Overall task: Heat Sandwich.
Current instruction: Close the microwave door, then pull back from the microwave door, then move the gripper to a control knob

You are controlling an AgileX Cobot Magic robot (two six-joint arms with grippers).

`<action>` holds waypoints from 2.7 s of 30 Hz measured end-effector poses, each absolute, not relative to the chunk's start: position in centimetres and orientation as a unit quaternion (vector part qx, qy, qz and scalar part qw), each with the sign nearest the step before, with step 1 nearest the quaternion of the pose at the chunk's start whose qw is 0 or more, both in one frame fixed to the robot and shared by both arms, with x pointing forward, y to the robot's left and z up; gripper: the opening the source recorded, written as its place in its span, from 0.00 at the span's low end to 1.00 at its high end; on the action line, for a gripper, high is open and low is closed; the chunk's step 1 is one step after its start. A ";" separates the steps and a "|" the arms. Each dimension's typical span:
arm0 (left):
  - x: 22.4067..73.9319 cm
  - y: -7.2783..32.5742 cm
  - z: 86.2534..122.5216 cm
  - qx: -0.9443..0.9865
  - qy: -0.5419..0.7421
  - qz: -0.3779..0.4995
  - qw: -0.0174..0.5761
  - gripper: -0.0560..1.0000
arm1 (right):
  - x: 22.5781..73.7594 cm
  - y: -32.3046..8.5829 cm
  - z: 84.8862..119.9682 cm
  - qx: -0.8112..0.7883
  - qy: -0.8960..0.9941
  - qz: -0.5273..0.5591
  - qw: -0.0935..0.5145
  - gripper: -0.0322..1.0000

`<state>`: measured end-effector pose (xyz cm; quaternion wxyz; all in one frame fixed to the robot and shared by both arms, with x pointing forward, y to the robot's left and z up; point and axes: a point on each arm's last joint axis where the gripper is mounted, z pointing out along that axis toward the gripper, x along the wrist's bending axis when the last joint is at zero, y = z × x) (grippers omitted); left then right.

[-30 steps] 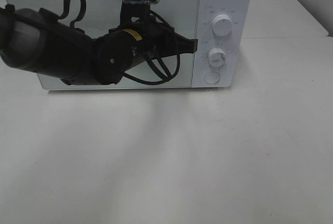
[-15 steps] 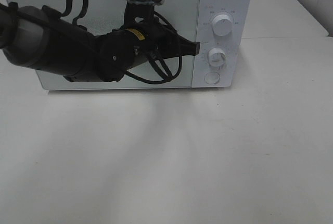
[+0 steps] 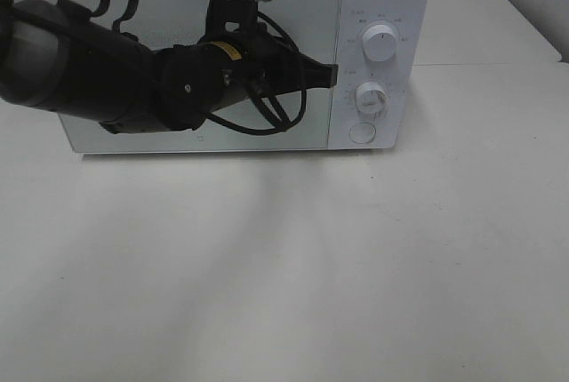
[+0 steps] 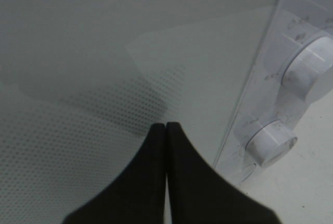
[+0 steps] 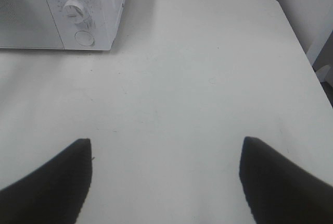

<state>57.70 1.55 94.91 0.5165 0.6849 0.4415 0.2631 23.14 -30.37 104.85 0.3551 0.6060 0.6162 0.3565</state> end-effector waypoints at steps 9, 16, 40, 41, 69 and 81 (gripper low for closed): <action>54.0 1.2 94.4 0.713 0.432 0.235 0.500 0.05 | 23.1 -30.4 104.9 0.606 0.616 0.356 0.355 0.76; 51.9 1.5 95.5 0.765 0.436 0.154 0.447 0.68 | 23.1 -30.4 104.9 0.606 0.616 0.356 0.355 0.76; 49.8 10.2 100.3 0.854 0.455 -0.003 0.252 0.97 | 23.1 -30.4 104.9 0.606 0.616 0.356 0.355 0.76; 49.8 10.7 100.5 0.854 0.458 -0.005 0.247 0.97 | 23.1 -30.4 104.9 0.606 0.616 0.356 0.355 0.76; 48.0 28.3 107.7 0.747 0.643 0.050 0.163 0.97 | 23.1 -30.4 104.9 0.606 0.616 0.356 0.355 0.76; 42.5 31.3 107.1 0.701 0.694 0.086 0.138 0.97 | 23.1 -30.4 104.9 0.606 0.616 0.356 0.355 0.76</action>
